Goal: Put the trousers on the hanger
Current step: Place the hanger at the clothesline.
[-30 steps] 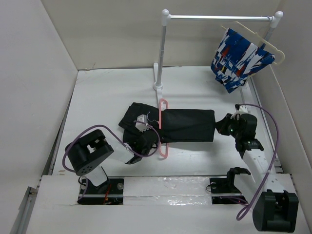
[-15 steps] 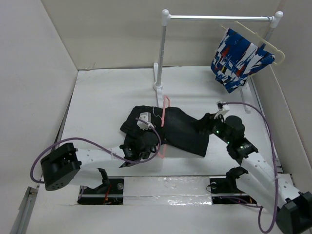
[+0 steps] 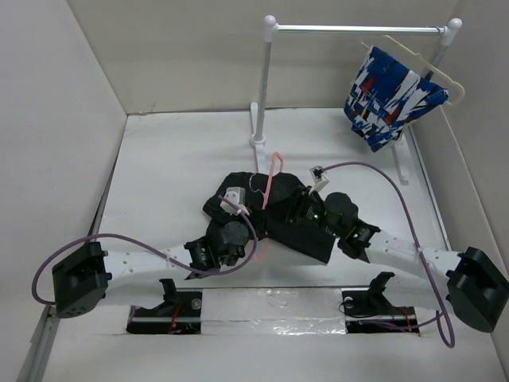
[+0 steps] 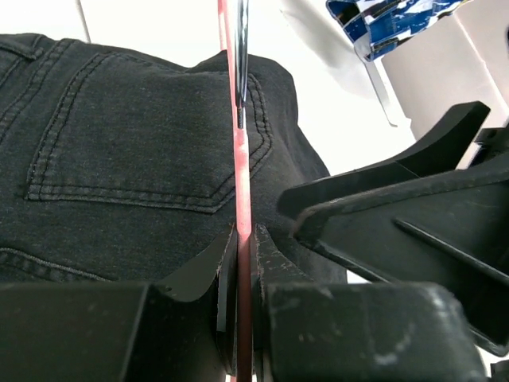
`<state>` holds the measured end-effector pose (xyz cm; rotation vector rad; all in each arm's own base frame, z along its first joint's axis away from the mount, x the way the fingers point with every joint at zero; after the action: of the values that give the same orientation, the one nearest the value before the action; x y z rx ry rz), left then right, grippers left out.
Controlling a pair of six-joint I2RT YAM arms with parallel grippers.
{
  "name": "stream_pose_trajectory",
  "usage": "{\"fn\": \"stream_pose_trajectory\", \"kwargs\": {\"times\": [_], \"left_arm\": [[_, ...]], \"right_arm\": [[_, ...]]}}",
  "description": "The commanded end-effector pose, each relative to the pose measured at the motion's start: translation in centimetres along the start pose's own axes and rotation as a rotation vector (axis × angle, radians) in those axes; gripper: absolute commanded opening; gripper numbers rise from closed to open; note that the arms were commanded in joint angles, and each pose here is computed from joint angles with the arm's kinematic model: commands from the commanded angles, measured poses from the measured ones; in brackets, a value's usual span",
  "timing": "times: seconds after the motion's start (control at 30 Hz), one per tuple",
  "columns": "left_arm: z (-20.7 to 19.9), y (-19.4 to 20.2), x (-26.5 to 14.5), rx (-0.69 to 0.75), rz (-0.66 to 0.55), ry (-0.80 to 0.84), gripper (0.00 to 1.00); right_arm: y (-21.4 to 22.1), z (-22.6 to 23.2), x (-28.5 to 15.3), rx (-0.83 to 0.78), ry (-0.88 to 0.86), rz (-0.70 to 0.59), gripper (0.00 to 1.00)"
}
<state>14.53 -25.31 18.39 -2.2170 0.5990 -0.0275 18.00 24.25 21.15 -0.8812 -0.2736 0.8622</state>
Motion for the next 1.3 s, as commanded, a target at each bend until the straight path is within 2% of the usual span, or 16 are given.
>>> {"fn": "stream_pose_trajectory", "kwargs": {"times": [0.0, 0.07, 0.4, 0.47, 0.5, 0.53, 0.57, 0.7, 0.8, 0.93, 1.03, 1.13, 1.27], "left_arm": [[-2.3, -2.2, -0.8, -0.08, -0.075, 0.1, 0.0], [-2.6, -2.2, -0.7, -0.084, -0.074, 0.115, 0.0], [-4.2, -1.5, -1.6, -0.048, -0.066, 0.148, 0.0], [-4.5, -1.4, -1.8, -0.047, -0.065, 0.155, 0.0], [-4.6, -1.4, -1.8, -0.042, -0.065, 0.155, 0.0], [-4.9, -1.7, -1.7, -0.039, -0.063, 0.155, 0.0], [-4.8, -1.7, -1.8, -0.026, -0.062, 0.15, 0.0], [-5.5, -3.1, -2.4, -0.009, -0.084, 0.174, 0.0], [-6.5, -5.5, -3.2, 0.01, -0.118, 0.184, 0.0], [-8.8, -9.1, -4.7, -0.001, -0.16, 0.245, 0.24], [-9.8, -11.2, -5.8, -0.006, -0.164, 0.27, 0.35], [-10.2, -13.3, -7.2, -0.039, -0.179, 0.305, 0.39], [-9.6, -15.7, -9.3, -0.06, -0.172, 0.289, 0.4]], "right_arm": [[-2.2, 2.0, 0.8, 0.049, -0.08, -0.142, 0.51], [-2.2, 2.2, 0.9, 0.054, -0.112, -0.157, 0.49], [-0.3, 2.8, 3.1, 0.097, -0.096, -0.074, 0.51], [0.1, 3.1, 3.1, 0.102, -0.111, -0.069, 0.44], [0.1, 3.2, 3.1, 0.117, -0.116, -0.073, 0.35], [0.5, 3.0, 3.1, 0.128, -0.103, -0.083, 0.33], [0.3, 3.1, 3.2, 0.139, -0.121, -0.101, 0.3], [-0.5, 4.2, 2.9, 0.197, -0.212, -0.12, 0.09], [-2.5, 5.0, 2.7, 0.221, -0.26, -0.16, 0.01], [-5.8, 6.5, 2.4, 0.262, -0.361, -0.199, 0.0], [-8.4, 6.7, 2.5, 0.302, -0.409, -0.234, 0.0], [-11.7, 6.8, 2.1, 0.322, -0.494, -0.283, 0.0], [-15.7, 6.2, 2.8, 0.298, -0.483, -0.309, 0.0]]}}
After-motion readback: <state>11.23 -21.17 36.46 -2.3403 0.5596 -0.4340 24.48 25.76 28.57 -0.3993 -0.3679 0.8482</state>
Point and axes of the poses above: each gripper's point midway between its finger pads, its own x axis out along the fingers, its own z axis along the line the jaws close on, y = z × x, the point moved 8 cm from there along -x, back along the fingers, and after that the axes turned 9 degrees about -x, right-handed, at the moved point
